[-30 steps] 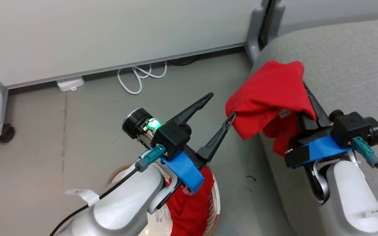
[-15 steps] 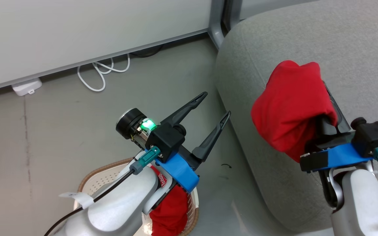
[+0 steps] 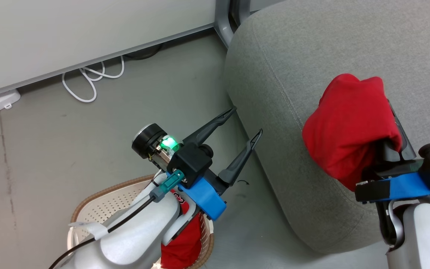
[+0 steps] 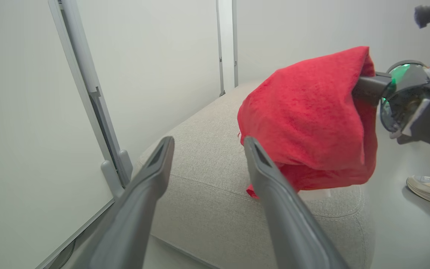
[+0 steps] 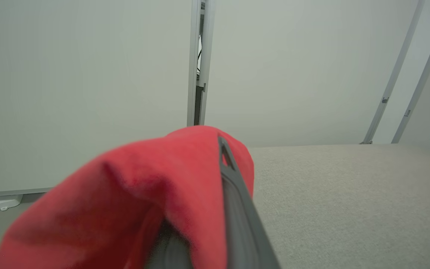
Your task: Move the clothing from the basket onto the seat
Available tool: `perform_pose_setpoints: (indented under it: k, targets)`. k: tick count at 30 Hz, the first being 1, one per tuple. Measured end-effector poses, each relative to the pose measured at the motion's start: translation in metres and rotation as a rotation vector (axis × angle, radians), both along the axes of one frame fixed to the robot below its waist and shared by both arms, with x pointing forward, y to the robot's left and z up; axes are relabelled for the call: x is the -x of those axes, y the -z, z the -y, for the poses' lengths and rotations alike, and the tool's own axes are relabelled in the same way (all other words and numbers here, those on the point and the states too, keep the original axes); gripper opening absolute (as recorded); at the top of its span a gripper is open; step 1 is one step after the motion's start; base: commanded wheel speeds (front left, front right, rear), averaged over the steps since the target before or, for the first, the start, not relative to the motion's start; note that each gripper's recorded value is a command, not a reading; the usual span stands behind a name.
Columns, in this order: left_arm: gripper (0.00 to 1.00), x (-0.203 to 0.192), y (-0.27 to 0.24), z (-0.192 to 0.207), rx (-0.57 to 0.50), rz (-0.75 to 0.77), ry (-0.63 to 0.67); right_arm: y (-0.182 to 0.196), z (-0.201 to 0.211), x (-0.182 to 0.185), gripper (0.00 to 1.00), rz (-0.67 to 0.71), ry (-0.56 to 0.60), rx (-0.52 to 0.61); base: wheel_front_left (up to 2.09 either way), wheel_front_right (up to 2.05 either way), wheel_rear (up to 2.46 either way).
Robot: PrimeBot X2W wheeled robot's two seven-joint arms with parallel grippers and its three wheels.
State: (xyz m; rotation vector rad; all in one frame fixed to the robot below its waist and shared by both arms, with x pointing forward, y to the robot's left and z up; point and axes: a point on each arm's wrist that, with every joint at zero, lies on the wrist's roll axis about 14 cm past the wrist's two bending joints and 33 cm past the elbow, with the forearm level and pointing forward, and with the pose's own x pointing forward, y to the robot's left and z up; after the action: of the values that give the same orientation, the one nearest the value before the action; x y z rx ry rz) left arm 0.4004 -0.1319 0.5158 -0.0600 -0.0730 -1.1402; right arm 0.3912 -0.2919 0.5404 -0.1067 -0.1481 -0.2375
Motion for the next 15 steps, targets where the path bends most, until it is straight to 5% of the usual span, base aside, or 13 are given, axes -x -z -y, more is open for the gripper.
perform_pose_setpoints:
  k: [15]
  targets:
    - [1.00, -0.031, 0.026, 0.002, 0.008, -0.024, 0.002, -0.071, 0.032, -0.050, 0.00, 0.189, 0.062, 0.124, 0.00, 0.00, 0.00]
